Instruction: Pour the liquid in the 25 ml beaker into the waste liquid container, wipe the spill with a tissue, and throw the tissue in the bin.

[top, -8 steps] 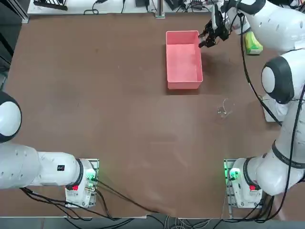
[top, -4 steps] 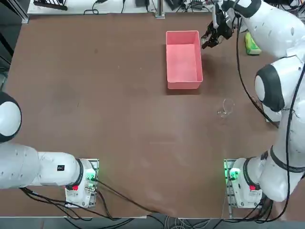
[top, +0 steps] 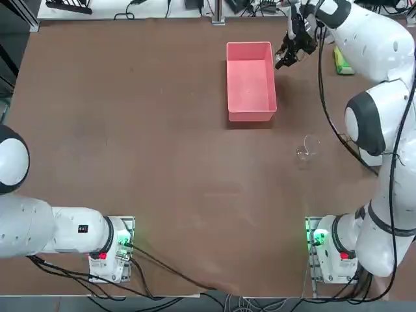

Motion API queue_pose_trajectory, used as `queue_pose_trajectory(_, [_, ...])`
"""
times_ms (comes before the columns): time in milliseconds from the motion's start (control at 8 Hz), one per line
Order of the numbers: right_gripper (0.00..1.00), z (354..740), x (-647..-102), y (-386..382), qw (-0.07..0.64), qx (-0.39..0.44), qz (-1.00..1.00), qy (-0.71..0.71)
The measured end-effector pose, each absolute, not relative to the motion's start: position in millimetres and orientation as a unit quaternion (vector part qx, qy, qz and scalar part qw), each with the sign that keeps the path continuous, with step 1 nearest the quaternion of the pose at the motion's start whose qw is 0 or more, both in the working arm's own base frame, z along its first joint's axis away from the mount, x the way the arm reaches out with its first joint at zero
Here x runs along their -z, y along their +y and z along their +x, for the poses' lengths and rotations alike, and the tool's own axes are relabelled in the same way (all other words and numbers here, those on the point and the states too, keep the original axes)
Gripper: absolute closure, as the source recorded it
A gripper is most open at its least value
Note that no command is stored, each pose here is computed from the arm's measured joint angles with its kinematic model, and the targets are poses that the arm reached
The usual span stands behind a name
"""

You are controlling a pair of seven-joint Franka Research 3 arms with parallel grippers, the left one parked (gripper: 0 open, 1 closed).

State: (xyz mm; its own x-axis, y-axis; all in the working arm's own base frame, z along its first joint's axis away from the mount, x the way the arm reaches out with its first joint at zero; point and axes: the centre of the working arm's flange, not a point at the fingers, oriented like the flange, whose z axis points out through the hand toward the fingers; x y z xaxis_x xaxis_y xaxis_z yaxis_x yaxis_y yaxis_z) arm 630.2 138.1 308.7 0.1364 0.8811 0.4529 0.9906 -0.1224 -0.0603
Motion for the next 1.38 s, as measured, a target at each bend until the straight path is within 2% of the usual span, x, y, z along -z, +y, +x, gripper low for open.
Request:
queue_pose_trajectory(375, [0.53, 630, -315, 141, 0.163, 0.114, -0.75, -0.63])
queue_pose_trajectory(750, [0.53, 636, -339, 158, 0.15, 0.111, -0.757, -0.626])
queue_pose_trajectory(1375, [0.53, 635, -343, 163, 0.114, 0.068, -0.771, -0.622])
